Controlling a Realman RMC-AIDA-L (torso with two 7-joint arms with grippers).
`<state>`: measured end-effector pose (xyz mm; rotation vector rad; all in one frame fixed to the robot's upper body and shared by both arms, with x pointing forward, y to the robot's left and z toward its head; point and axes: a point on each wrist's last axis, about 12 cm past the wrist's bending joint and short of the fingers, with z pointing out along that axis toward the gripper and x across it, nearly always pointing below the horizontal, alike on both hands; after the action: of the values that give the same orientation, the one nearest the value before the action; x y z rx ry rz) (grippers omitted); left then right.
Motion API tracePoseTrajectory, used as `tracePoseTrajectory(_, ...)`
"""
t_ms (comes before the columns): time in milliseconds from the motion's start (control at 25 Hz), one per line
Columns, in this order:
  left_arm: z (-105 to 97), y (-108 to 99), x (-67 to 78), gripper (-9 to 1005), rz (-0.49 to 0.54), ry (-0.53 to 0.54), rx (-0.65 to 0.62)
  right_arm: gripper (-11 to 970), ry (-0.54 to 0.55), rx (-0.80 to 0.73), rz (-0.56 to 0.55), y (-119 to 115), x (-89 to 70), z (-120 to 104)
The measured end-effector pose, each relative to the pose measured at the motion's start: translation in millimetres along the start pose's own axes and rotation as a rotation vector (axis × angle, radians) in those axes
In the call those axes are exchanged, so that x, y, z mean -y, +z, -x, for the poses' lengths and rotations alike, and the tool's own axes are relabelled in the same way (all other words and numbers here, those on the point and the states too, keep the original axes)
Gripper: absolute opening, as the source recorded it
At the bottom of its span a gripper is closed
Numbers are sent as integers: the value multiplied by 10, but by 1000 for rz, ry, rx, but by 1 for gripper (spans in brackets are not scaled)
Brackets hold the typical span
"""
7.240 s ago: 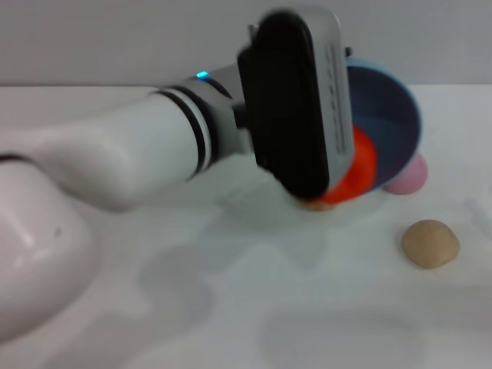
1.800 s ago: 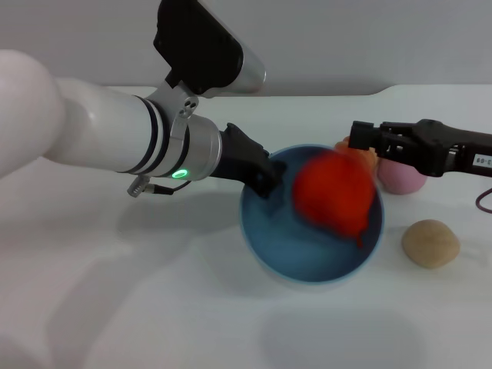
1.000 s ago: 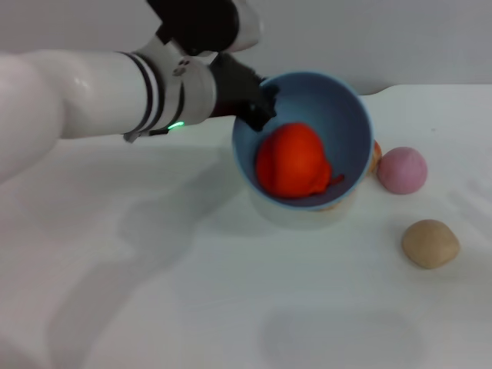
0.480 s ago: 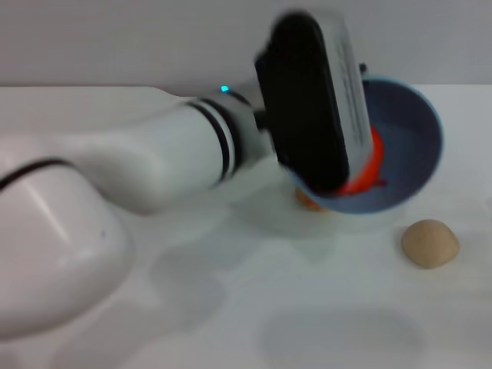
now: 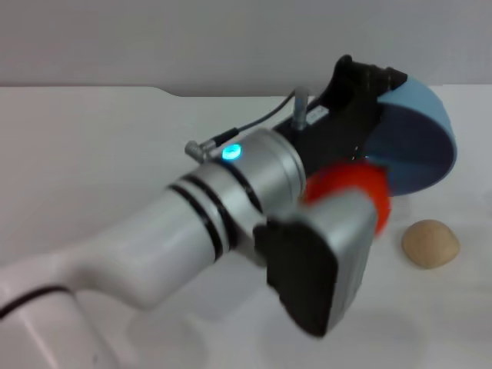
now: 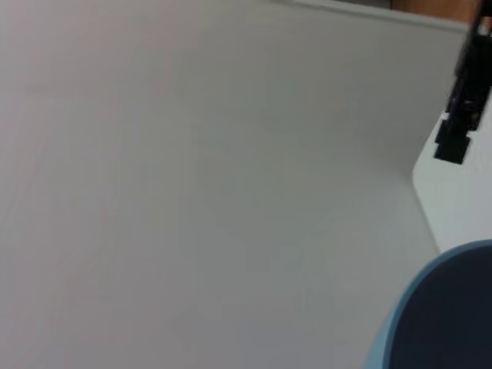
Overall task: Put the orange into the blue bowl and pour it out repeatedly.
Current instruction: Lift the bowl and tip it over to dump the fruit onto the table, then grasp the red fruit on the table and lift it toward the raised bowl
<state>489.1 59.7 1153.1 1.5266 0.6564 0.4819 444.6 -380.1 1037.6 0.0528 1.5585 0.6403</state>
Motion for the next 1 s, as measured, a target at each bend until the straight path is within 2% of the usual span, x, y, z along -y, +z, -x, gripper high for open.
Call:
tracePoseTrajectory(160,7,-45,65,0,54,55,-1,721,-1,4,6,32,-6,8)
tracePoseTrajectory(280,-46,-53,72,0,69,-18,-24,720,-1,6,11,59,-11,12)
tracePoseTrajectory(480,-301,-15,-145,0,96,-394,-111,719,46,0,19,84,-11,21)
tracePoseTrajectory(520,-452,3,-224,0,70,-548,-138,719,59,-5,22,89,-9,27)
tracePoseTrajectory(560,-560,12,-264,0,44,-632,-155,719,74,-12,27,93,-2,42)
tracePoseTrajectory(600,-775,16,-349,0,-4,-788,-184,719,101,-26,34,102,16,79)
tracePoseTrajectory(640,-775,16,-349,0,-4,-788,-184,719,111,-36,39,112,27,102)
tracePoseTrajectory(720,-991,8,-400,-1,-91,-953,-227,718,121,-50,46,123,35,121)
tracePoseTrajectory(800,-1188,-7,-436,-1,-169,-1063,-291,718,128,-88,65,157,50,154)
tracePoseTrajectory(880,-1342,-27,-399,-1,-266,-1145,-381,719,130,-136,94,212,42,159)
tracePoseTrajectory(920,-1342,-27,-399,-1,-266,-1145,-381,719,135,-181,120,256,28,157)
tracePoseTrajectory(1000,-1446,-33,-325,-1,-349,-1209,-496,719,159,-294,185,372,-22,145)
